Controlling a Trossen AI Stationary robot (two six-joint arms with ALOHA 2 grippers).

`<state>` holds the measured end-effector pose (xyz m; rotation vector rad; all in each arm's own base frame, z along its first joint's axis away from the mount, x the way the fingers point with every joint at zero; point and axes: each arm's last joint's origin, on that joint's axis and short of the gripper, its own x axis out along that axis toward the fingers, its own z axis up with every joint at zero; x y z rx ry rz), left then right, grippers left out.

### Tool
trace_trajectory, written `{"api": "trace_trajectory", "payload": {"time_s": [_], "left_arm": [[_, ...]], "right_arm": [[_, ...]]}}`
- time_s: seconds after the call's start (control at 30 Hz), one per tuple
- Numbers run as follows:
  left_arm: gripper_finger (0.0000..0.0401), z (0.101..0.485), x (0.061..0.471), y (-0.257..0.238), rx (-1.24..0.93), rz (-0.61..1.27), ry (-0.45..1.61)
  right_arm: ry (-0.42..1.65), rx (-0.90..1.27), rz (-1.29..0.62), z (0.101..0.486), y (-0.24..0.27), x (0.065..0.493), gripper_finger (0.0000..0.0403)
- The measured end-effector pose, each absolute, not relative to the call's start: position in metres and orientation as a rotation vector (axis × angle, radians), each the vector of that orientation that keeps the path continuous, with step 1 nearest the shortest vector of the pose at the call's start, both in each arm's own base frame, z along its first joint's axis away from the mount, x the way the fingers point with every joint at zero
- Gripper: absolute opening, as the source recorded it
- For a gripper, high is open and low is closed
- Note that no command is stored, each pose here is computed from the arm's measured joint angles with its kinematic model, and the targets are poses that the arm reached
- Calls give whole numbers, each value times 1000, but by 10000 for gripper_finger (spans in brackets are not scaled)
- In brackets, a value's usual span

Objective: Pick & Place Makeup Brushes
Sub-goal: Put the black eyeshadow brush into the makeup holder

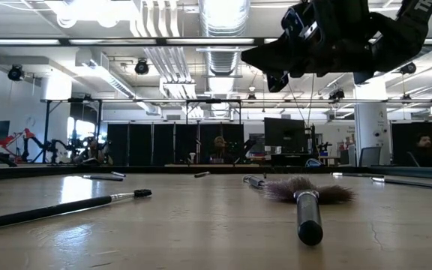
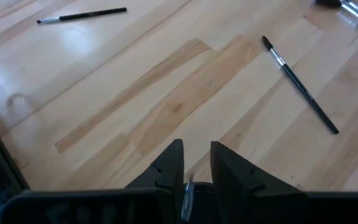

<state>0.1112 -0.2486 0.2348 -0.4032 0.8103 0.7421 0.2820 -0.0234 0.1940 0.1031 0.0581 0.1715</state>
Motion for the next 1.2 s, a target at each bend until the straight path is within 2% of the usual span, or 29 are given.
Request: {"api": "trace_trajectory", "payload": {"time_s": [0.37,0.53,0.63,0.83,1.0,1.2], "left_arm": [[91,254,113,-251,-386,674,784],[89,277,115,-248,-402,592,682],[72,290,119,-238,-390,549,576],[7,306,131,-207,-296,507,423],[1,303,139,-180,-282,455,378],[0,279,150,-150,-303,342,322]], "right_arm": [[49,101,173,197,-24,284,8],[48,92,173,197,-24,284,8],[46,75,173,197,-24,284,8],[44,49,174,197,-24,284,8],[43,44,174,197,-24,284,8],[37,0,176,197,-24,284,8]]}}
